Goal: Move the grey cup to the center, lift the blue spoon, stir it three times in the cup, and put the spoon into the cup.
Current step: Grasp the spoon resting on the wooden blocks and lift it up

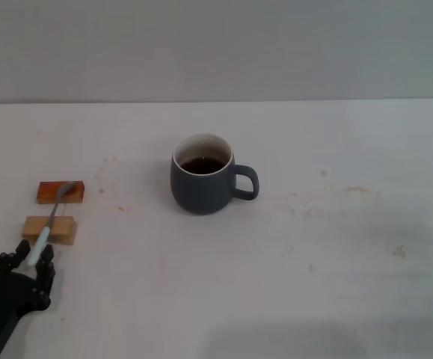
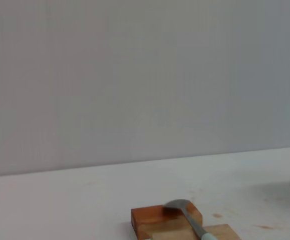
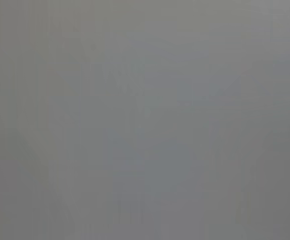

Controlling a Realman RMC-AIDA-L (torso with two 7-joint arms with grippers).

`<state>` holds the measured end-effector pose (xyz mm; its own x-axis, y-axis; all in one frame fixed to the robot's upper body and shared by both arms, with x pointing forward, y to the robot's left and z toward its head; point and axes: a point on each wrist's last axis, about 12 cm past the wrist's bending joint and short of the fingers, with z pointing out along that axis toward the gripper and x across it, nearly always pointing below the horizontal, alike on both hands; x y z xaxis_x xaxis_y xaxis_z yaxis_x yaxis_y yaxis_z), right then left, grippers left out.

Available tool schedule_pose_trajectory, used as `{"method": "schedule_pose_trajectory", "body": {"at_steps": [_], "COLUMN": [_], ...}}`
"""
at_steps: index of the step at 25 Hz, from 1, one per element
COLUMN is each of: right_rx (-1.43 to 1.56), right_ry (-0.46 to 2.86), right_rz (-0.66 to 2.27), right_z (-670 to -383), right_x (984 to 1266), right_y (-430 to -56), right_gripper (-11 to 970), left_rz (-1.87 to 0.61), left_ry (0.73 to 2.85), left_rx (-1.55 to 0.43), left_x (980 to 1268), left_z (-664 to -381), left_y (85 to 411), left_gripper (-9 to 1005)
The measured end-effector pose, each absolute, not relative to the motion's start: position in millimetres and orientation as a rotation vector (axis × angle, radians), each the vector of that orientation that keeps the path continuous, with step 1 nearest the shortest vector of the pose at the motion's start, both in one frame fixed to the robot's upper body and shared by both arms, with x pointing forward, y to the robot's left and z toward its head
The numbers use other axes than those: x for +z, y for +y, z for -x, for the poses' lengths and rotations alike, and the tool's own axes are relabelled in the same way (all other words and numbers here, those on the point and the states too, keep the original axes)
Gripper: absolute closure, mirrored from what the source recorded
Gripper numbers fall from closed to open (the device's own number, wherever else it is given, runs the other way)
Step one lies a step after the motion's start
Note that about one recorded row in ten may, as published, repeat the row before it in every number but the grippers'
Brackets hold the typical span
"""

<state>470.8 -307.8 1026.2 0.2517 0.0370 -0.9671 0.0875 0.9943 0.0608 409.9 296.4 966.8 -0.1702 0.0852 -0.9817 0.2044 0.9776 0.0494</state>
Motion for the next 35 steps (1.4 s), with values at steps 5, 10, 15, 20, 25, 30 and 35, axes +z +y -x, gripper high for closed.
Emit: {"method": "schedule_pose_trajectory", "body": {"at_steps": [5,10,15,20,25,30,35], "right_rx": [-0.026,-0.026,-0.027,-0.024,-0.017,-0.013,-0.001], "right_ry": [1.311,1.307,1.300,1.302,1.304,1.296,1.269], "right_rz": [-0.105,-0.113,-0.115,-0.110,-0.104,-0.104,-0.109], "right_z": [-466,-462,-461,-460,-460,-458,-456], "right_x": [1026,1025,1026,1026,1025,1026,1029], "right_y": [-306,-307,-307,-306,-305,-304,-301], "right_gripper": [960,960,960,960,960,960,960], "left_rz": [-0.231,-0.242,-0.245,-0.252,-0.282,-0.278,-0.301], "left_ry": [1.730,1.726,1.720,1.687,1.632,1.603,1.617], "left_rx": [-0.098,-0.101,-0.110,-0.123,-0.119,-0.141,-0.200], "left_x": [968,968,969,972,978,983,994], "left_z": [-408,-409,-410,-408,-405,-408,-429], "left_y": [297,296,293,290,287,285,286], "left_gripper": [647,790,835,849,850,850,850]}}
